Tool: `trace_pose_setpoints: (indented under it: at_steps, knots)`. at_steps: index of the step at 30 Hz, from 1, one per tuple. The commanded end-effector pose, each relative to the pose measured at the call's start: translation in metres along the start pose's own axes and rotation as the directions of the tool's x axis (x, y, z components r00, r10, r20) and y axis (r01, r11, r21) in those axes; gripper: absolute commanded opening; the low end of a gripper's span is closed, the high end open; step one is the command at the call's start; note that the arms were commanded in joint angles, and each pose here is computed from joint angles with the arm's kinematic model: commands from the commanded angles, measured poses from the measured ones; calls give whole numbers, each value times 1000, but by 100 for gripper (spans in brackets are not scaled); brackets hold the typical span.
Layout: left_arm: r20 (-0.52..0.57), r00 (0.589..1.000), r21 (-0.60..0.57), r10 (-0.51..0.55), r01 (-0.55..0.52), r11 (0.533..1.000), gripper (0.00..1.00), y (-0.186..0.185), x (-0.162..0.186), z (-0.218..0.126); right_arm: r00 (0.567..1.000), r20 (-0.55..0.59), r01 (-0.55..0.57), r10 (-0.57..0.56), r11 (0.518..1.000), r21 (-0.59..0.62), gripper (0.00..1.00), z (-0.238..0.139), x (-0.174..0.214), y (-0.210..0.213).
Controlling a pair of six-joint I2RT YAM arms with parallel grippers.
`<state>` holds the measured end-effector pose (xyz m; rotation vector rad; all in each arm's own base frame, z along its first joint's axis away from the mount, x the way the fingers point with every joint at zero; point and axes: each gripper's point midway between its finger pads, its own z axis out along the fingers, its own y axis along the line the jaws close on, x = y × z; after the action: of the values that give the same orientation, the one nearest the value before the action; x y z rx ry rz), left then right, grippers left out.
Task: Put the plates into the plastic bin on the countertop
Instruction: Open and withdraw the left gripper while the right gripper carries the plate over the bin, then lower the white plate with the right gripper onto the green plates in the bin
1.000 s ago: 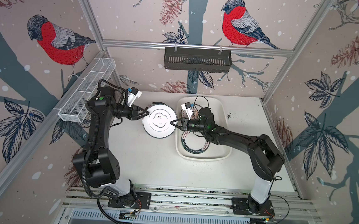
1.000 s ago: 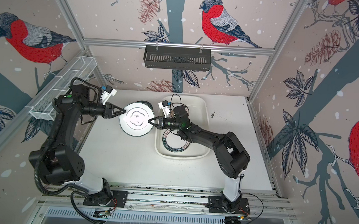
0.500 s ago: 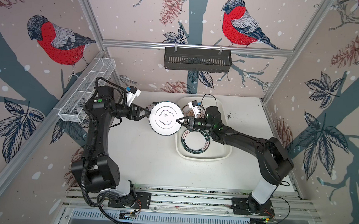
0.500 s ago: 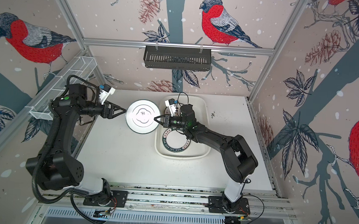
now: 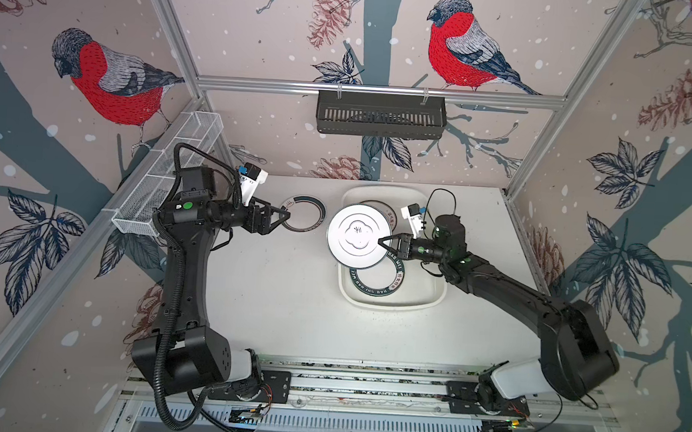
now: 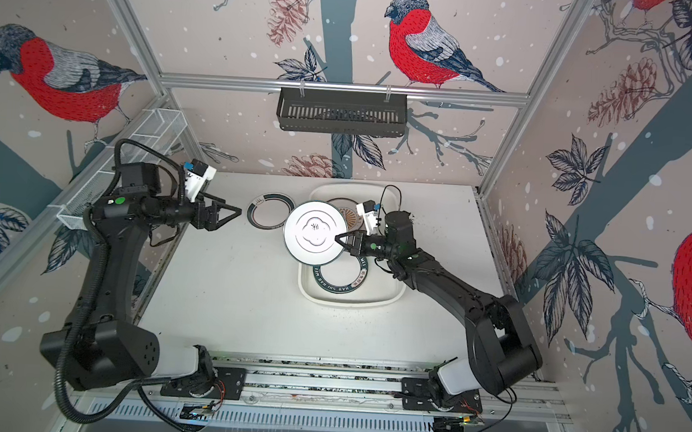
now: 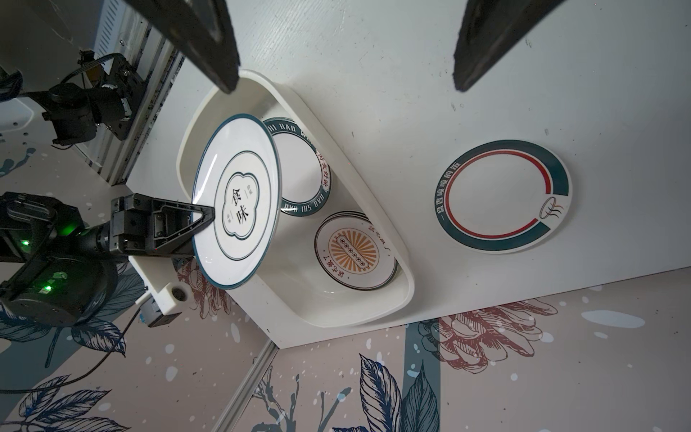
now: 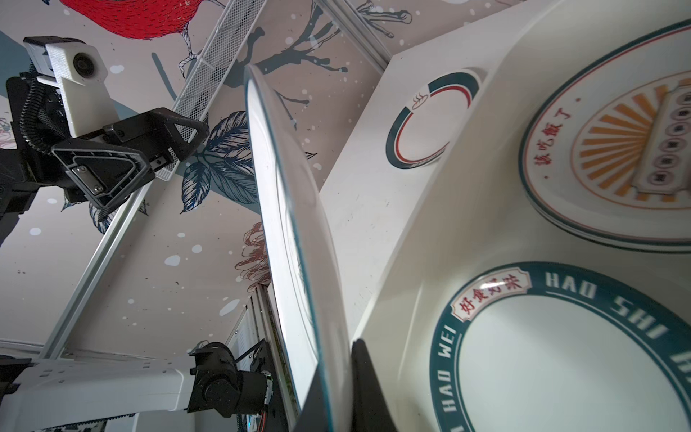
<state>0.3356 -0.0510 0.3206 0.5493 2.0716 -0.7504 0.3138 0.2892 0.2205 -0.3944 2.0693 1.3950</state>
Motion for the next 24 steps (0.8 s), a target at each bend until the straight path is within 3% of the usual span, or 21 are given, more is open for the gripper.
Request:
trace_pose_setpoints:
  at_steps: [1,9,14,24]
  knots:
    - [26,1000,6,8,-9,1000,89,-2,-8,1,999,3,38,-38,998,58,3,-21,1,-14]
    - [15,999,37,45,-46,998,89,-24,-13,16,1000,17,14,-18,979,202,4,-65,8,-56]
    - [19,993,47,114,-115,992,89,-48,-22,30,999,-30,-25,33,972,233,4,-65,20,-75]
    - [27,993,86,115,-117,989,89,-60,-24,42,984,-121,-93,128,961,259,6,-49,39,-106]
